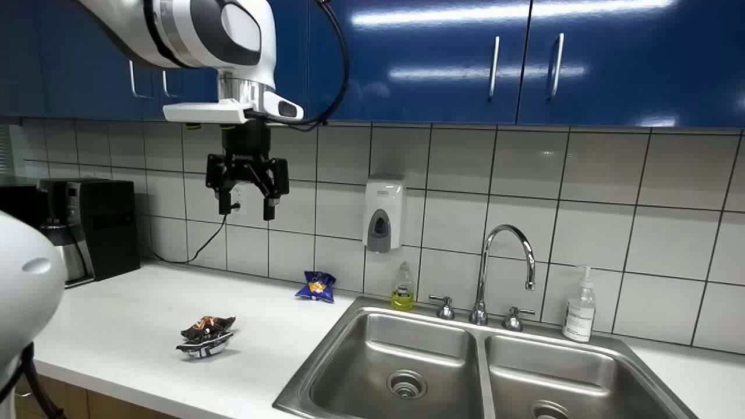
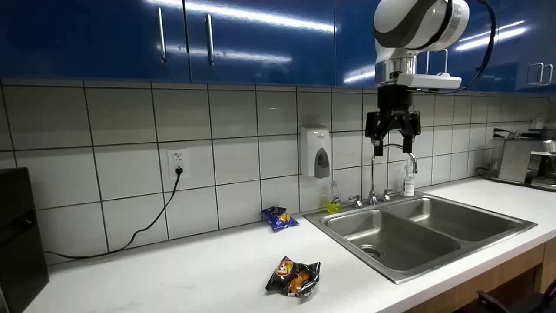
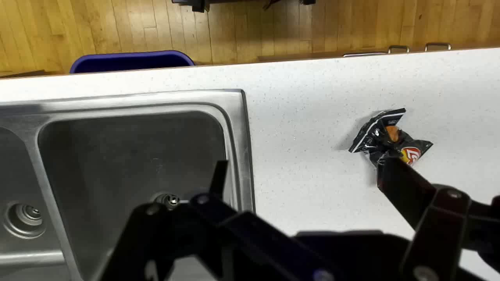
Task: Put the black packet inside the sink
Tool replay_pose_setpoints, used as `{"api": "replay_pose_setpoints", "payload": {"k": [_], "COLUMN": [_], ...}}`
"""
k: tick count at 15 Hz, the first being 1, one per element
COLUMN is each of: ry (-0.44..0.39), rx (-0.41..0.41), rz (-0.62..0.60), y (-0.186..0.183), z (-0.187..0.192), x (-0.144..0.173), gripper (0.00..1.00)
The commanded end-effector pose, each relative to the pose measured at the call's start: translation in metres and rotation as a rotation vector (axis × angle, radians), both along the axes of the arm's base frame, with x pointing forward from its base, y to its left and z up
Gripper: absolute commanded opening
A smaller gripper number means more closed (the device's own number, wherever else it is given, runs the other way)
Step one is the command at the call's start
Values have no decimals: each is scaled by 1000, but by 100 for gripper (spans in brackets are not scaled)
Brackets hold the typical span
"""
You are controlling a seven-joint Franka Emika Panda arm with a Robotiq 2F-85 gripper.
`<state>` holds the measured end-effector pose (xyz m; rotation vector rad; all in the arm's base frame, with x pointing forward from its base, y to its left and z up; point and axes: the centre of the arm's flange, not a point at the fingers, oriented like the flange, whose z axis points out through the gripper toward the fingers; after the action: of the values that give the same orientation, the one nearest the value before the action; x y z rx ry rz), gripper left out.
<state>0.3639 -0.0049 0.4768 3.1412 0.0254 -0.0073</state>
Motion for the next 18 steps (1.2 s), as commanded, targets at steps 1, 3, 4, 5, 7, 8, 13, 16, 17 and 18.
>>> {"api": "replay_pose_setpoints", "payload": {"k": [1, 3, 4, 5, 7, 8, 13, 16, 17, 18], "ry": [1, 1, 1, 1, 1, 1, 1, 2, 7, 14], "rx": [0, 0, 0, 0, 0, 0, 0, -18, -23, -40], "rz": [0, 0, 0, 0, 0, 0, 0, 30, 42, 63], "y": [0, 0, 0, 0, 0, 0, 0, 6, 9, 15], "z": [0, 0, 0, -1, -1, -1, -1, -14, -19, -28], "x": [0, 0, 0, 0, 0, 0, 0, 1, 1, 1], "gripper": [100, 100, 100, 100, 100, 100, 100, 100, 100, 100]}}
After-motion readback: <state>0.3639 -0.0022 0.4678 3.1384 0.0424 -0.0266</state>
